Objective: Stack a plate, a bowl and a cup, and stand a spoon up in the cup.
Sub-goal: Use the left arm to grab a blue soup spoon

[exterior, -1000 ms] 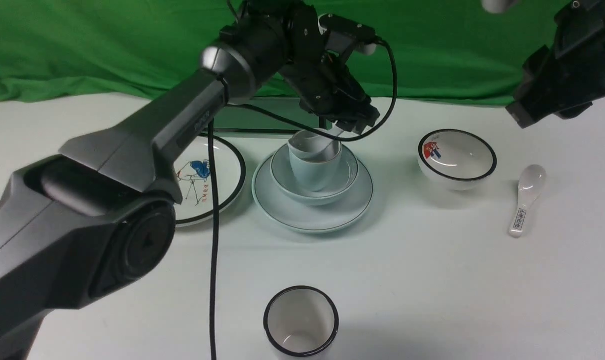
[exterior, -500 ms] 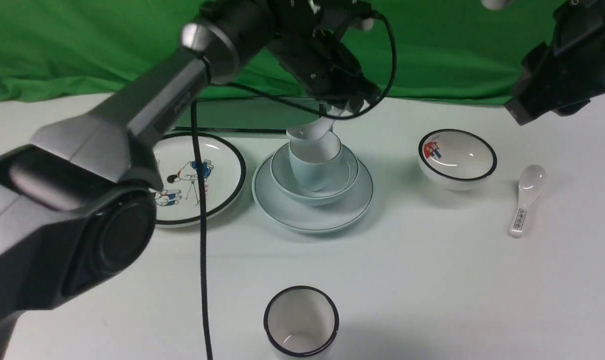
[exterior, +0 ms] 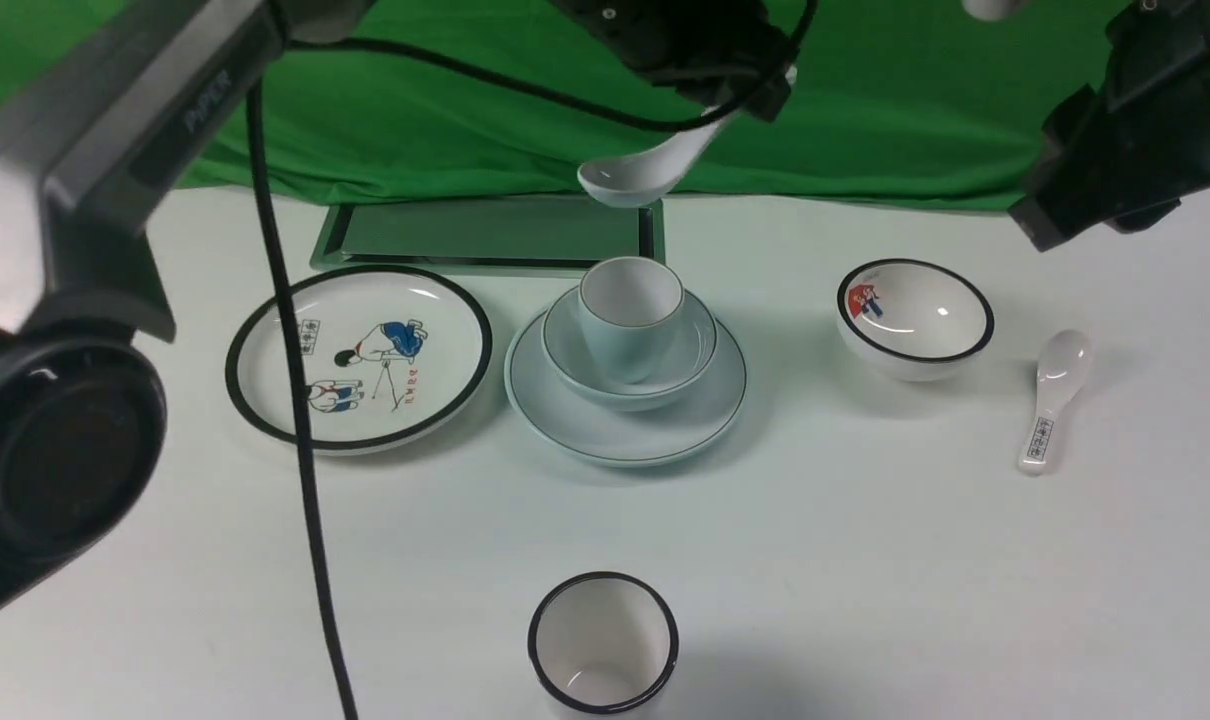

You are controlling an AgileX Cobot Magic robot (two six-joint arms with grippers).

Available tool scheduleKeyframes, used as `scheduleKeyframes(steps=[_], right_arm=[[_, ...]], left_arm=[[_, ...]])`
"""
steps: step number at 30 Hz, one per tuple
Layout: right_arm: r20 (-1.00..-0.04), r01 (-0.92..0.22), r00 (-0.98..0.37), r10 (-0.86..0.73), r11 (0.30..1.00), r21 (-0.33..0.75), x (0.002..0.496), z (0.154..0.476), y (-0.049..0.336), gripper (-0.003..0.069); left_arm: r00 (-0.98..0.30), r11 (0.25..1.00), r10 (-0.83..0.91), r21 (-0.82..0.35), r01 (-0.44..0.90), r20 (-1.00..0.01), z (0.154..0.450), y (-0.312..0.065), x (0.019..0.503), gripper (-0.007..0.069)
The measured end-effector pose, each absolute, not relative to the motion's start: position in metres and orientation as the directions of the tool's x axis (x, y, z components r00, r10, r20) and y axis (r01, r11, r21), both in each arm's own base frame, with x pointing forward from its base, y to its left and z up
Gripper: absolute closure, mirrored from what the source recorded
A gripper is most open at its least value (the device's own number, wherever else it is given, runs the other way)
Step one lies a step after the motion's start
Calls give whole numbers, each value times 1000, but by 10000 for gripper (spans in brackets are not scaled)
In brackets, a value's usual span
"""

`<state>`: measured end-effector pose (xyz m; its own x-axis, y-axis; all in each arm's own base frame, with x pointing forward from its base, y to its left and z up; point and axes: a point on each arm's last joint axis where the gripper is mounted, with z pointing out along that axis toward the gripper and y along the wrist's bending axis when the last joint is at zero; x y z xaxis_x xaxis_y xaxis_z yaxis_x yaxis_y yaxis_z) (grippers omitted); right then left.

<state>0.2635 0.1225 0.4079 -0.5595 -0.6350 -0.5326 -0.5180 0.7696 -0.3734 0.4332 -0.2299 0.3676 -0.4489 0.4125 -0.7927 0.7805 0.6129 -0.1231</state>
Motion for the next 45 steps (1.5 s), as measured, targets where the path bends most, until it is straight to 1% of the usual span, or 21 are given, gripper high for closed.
scheduleKeyframes(steps=[2, 7, 8, 10, 16, 19, 21, 22, 24, 25, 26, 27, 28, 29, 31, 32, 35, 37, 40, 42, 45], right_arm=[[-532, -518, -560, -635, 770, -373, 263, 408, 123, 382], [-541, -517, -552, -635, 769, -375, 264, 409, 123, 382], [-544, -517, -549, -635, 769, -376, 264, 409, 123, 382], [-546, -517, -547, -634, 769, -376, 265, 409, 123, 382], [-546, -517, -547, -634, 769, -376, 265, 409, 123, 382], [-546, -517, -547, -634, 769, -376, 265, 409, 123, 382], [-546, -517, -547, -634, 769, -376, 265, 409, 123, 382], [-546, -517, -547, -634, 769, -376, 265, 409, 123, 382], [-546, -516, -547, -635, 769, -376, 265, 409, 123, 382], [-546, -516, -547, -635, 769, -376, 265, 409, 123, 382], [-546, -516, -547, -635, 769, -376, 265, 409, 123, 382], [-547, -516, -546, -634, 769, -377, 265, 409, 123, 382], [-550, -516, -544, -634, 769, -377, 265, 409, 124, 382], [-552, -516, -542, -634, 769, -377, 265, 409, 124, 382], [-555, -515, -539, -634, 769, -378, 265, 410, 124, 382], [-559, -515, -535, -633, 769, -378, 266, 410, 124, 382], [-563, -514, -533, -632, 770, -378, 266, 410, 124, 382], [-563, -514, -533, -632, 770, -378, 266, 410, 124, 382], [-564, -514, -532, -632, 770, -379, 266, 410, 124, 382], [-568, -513, -528, -631, 770, -379, 266, 411, 125, 382], [-570, -513, -526, -631, 770, -380, 266, 411, 125, 382]], left_arm=[[-446, 623, 403, -117, 773, -800, 374, -218, 433, 536], [-425, 641, 382, -96, 762, -821, 411, -185, 419, 536], [-424, 646, 369, -100, 757, -827, 424, -173, 411, 536], [-426, 650, 363, -103, 753, -829, 433, -165, 401, 536], [-439, 673, 343, -109, 732, -831, 437, -153, 361, 536], [-341, 745, 244, -50, 665, -908, 433, -139, 336, 536], [-247, 804, 159, -20, 595, -956, 426, -130, 327, 536], [-215, 842, 73, -55, 537, -974, 417, -126, 321, 536], [-163, 924, -122, -172, 342, -979, 398, -115, 320, 536], [-143, 943, -242, -268, 198, -960, 387, -109, 322, 536], [-135, 945, -294, -309, 111, -946, 376, -104, 323, 536], [-139, 940, -316, -330, 90, -938, 374, -104, 323, 536], [-149, 927, -372, -376, -2, -916, 355, -100, 326, 536], [-164, 923, -382, -385, -16, -909, 347, -101, 330, 536], [-201, 922, -374, -386, 23, -905, 336, -108, 337, 536], [-225, 930, -323, -353, 107, -919, 332, -121, 343, 536], [-218, 944, -187, -237, 231, -958, 329, -140, 351, 536], [-158, 948, -90, -133, 290, -983, 328, -146, 356, 536], [-61, 942, -26, -45, 333, -998, 328, -151, 362, 536], [11, 933, -22, -17, 360, -1000, 328, -155, 365, 536], [80, 913, -74, -35, 407, -994, 325, -161, 369, 536]])
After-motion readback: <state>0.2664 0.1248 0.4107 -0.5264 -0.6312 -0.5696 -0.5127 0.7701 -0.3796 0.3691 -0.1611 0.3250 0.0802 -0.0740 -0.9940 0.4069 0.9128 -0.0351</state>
